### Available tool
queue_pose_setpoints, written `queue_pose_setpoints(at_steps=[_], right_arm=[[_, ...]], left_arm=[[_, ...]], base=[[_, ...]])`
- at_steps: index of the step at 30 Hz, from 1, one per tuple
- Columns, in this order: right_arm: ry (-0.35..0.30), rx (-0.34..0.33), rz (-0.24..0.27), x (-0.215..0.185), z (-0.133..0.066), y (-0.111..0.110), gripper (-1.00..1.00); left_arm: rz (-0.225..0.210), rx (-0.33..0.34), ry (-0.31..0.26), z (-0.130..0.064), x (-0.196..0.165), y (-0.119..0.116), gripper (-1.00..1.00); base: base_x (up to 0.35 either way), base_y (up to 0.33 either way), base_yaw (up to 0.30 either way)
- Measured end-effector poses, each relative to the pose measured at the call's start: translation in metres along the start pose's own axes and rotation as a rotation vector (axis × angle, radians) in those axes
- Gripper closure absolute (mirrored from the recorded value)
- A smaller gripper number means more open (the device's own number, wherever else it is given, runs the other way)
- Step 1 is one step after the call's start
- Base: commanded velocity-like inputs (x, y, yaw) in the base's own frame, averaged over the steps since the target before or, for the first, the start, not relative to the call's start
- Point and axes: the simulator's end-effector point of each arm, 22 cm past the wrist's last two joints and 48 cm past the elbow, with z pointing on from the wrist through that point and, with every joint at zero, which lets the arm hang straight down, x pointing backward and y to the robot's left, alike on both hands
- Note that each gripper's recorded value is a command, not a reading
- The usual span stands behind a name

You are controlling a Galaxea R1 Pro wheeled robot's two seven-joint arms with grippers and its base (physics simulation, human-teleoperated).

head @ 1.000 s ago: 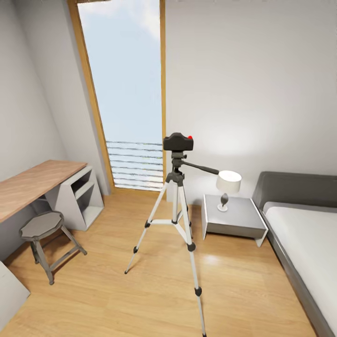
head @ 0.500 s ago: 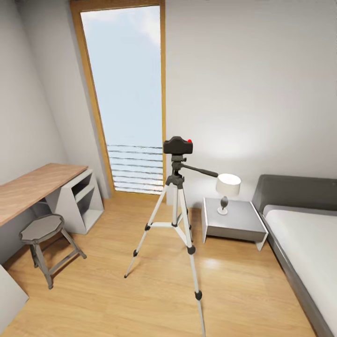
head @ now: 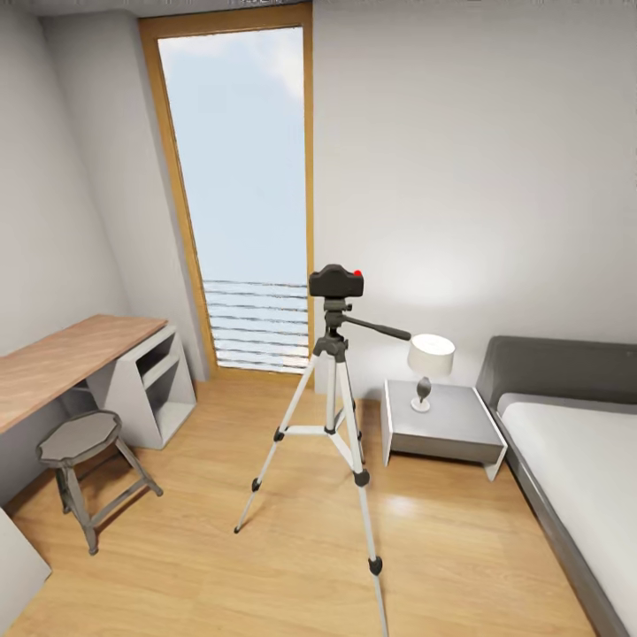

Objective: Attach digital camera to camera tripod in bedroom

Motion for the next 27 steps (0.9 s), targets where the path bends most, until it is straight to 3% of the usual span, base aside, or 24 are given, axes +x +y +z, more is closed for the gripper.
queue_pose_setpoints(at_steps=[27], right_arm=[[-0.041, 0.01, 0.001, -0.016, -0.003, -0.004, -1.0]], left_arm=[[-0.011, 0.02, -0.037, -0.006, -0.015, -0.006, -1.0]], base=[[0.0, 0.0, 0.0]])
